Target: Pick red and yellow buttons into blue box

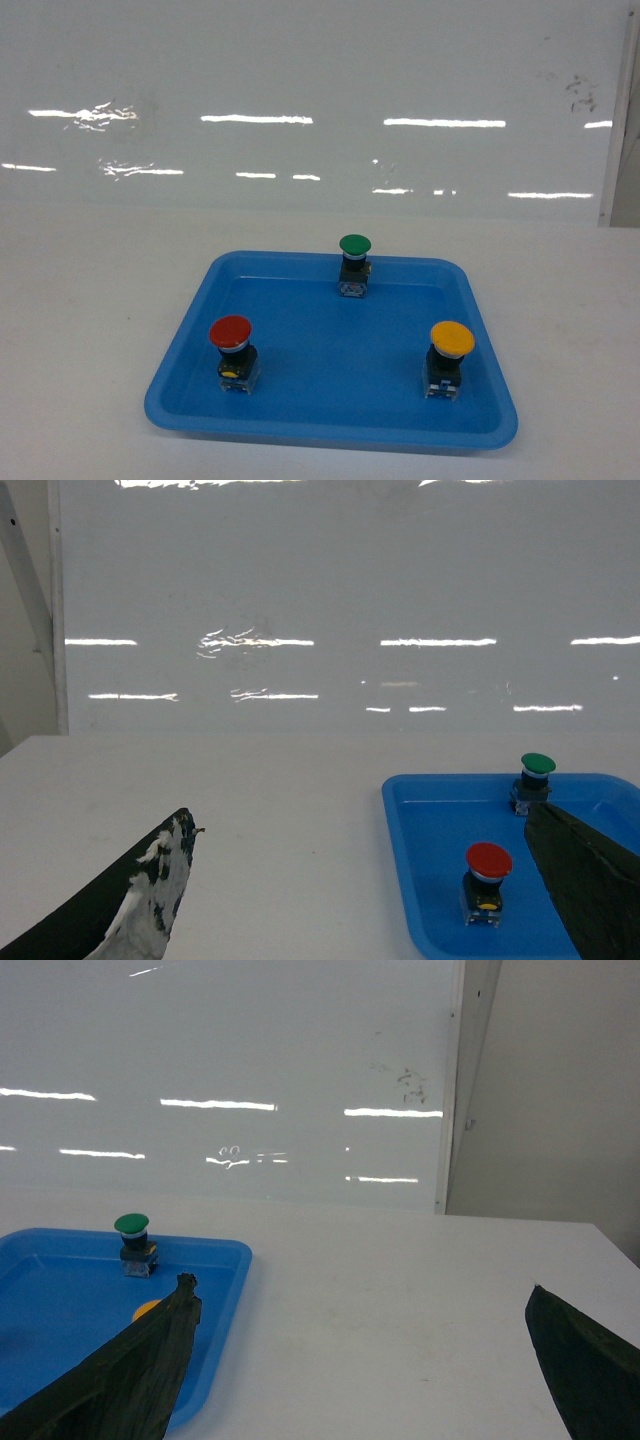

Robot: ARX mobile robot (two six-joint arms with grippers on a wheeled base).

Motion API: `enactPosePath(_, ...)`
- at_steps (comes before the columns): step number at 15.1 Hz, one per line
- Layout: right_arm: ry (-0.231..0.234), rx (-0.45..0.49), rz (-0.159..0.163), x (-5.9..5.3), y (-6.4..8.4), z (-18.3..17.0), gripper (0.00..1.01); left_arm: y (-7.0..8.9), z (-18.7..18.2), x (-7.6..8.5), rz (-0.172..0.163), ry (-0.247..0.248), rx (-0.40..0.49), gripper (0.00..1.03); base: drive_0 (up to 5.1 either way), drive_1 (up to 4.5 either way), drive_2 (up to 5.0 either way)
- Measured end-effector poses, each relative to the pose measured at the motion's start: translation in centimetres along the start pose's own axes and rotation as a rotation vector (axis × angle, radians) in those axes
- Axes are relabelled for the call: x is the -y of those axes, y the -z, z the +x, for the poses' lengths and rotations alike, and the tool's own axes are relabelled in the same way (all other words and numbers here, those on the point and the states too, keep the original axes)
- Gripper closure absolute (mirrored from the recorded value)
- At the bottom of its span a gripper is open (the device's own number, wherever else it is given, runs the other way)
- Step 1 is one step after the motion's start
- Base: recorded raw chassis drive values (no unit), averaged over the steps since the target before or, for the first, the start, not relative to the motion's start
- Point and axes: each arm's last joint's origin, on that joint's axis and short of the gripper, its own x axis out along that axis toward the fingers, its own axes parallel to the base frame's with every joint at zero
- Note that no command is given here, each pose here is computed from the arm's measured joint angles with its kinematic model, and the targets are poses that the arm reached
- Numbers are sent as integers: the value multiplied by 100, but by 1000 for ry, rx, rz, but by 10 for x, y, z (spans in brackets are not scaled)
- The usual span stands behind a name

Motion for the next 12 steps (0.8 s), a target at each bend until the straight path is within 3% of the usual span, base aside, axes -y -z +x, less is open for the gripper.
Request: enactPosePath(12,0,0,0,0,0,0,3,0,0,0,0,0,0,5,0,0,0)
